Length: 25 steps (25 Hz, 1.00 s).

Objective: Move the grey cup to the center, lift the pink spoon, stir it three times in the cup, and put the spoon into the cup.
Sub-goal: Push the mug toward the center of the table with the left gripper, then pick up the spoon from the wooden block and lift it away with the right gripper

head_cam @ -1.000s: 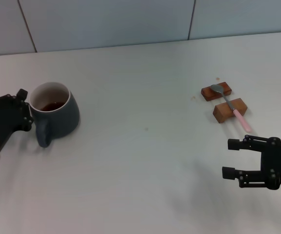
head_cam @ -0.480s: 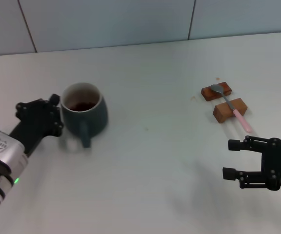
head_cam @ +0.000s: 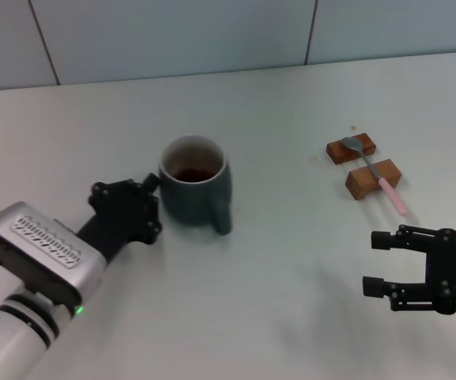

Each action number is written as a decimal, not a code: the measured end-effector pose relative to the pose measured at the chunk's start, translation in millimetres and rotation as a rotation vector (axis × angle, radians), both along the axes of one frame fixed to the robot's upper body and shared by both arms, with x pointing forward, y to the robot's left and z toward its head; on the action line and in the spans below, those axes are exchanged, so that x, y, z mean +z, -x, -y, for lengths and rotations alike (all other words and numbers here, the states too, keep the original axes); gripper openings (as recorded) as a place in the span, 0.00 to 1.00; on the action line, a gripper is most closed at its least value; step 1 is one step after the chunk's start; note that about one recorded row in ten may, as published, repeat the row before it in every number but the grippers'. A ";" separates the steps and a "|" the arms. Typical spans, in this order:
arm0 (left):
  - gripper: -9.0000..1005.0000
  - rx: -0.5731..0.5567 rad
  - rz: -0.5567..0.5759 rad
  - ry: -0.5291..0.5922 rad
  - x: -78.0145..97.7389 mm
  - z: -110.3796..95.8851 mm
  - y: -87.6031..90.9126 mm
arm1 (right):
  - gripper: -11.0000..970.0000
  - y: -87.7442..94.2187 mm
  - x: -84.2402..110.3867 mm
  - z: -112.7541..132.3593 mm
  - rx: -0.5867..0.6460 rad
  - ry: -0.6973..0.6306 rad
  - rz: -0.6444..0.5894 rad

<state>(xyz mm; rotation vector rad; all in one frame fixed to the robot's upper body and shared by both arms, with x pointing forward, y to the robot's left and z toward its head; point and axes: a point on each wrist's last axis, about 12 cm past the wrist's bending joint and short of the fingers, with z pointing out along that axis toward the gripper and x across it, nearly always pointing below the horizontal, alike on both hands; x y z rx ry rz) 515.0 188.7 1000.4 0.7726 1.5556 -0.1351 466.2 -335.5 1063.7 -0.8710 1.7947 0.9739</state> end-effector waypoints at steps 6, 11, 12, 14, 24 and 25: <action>0.01 -0.075 -0.026 0.061 3.7 21.0 3.3 | 0.85 1.8 -0.7 0.9 -0.004 -0.002 -0.004; 0.01 -0.099 -0.065 0.239 11.0 5.4 1.4 | 0.85 3.5 1.9 5.3 -0.078 -0.067 0.025; 0.01 -0.123 -0.069 0.278 13.7 -5.3 0.1 | 0.85 4.6 3.2 6.8 -0.110 -0.102 0.035; 0.01 -0.170 -0.072 0.312 17.4 -15.4 0.4 | 0.85 8.0 5.3 9.7 -0.182 -0.192 0.052; 0.15 -0.388 -0.214 0.170 30.8 -63.7 -12.3 | 0.85 41.2 -19.4 42.1 -0.751 -0.836 -0.229; 0.20 -0.389 -0.216 0.166 31.3 -64.8 -13.0 | 0.85 46.6 -26.1 44.2 -0.813 -0.889 -0.279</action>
